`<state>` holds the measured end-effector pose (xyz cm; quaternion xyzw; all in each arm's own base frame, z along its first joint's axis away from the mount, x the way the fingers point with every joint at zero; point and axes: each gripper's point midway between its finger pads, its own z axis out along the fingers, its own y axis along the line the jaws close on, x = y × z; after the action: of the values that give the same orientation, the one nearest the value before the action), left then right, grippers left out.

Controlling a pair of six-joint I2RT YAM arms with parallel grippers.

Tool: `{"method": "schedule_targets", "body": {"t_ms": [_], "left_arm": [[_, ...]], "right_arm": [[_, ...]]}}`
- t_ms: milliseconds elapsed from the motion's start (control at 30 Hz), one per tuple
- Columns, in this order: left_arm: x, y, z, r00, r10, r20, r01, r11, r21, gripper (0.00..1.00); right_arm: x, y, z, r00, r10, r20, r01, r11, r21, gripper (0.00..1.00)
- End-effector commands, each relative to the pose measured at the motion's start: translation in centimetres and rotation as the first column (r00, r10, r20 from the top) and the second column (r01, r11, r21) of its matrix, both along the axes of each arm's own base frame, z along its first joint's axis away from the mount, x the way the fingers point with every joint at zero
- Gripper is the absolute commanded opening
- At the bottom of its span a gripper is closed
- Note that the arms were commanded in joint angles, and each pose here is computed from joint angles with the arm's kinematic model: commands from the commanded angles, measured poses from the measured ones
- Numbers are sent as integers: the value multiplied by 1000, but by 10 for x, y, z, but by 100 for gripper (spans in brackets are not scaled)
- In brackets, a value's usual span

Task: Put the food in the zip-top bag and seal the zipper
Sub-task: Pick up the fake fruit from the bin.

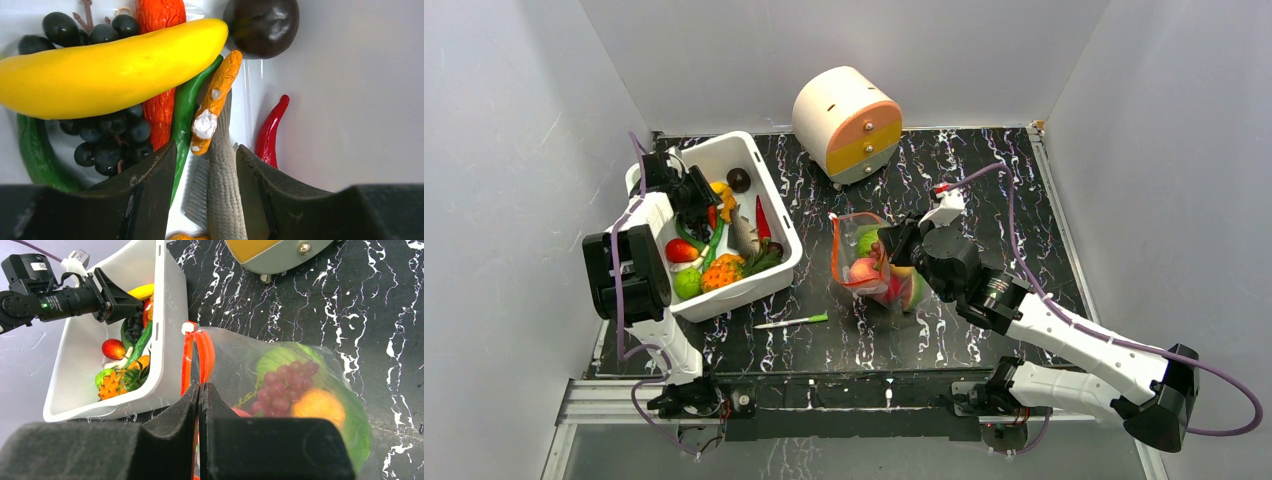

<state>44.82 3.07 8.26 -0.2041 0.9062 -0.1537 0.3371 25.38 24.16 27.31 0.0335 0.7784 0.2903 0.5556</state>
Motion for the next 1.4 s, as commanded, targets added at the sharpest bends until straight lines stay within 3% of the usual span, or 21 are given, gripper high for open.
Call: {"method": "schedule_targets", "body": {"t_ms": [0,600,900,1067,1367], "left_arm": [[16,-7,15,995,-53,81,56,998,-42,45],[30,-14,-14,993,-109,48,113,989,-97,44],[32,-19,-16,992,-116,52,122,984,-132,29],[31,-20,-12,992,-116,57,123,983,-138,0],[20,-26,15,993,-88,75,100,980,-170,0]], "right_arm": [[2,4,32,999,-5,48,2,997,77,0],[1,-2,40,998,-15,55,11,997,78,0],[1,2,41,998,-5,56,1,997,81,0],[-1,1,42,998,-3,57,-2,996,87,0],[-2,-2,39,999,-8,51,4,996,86,0]]}}
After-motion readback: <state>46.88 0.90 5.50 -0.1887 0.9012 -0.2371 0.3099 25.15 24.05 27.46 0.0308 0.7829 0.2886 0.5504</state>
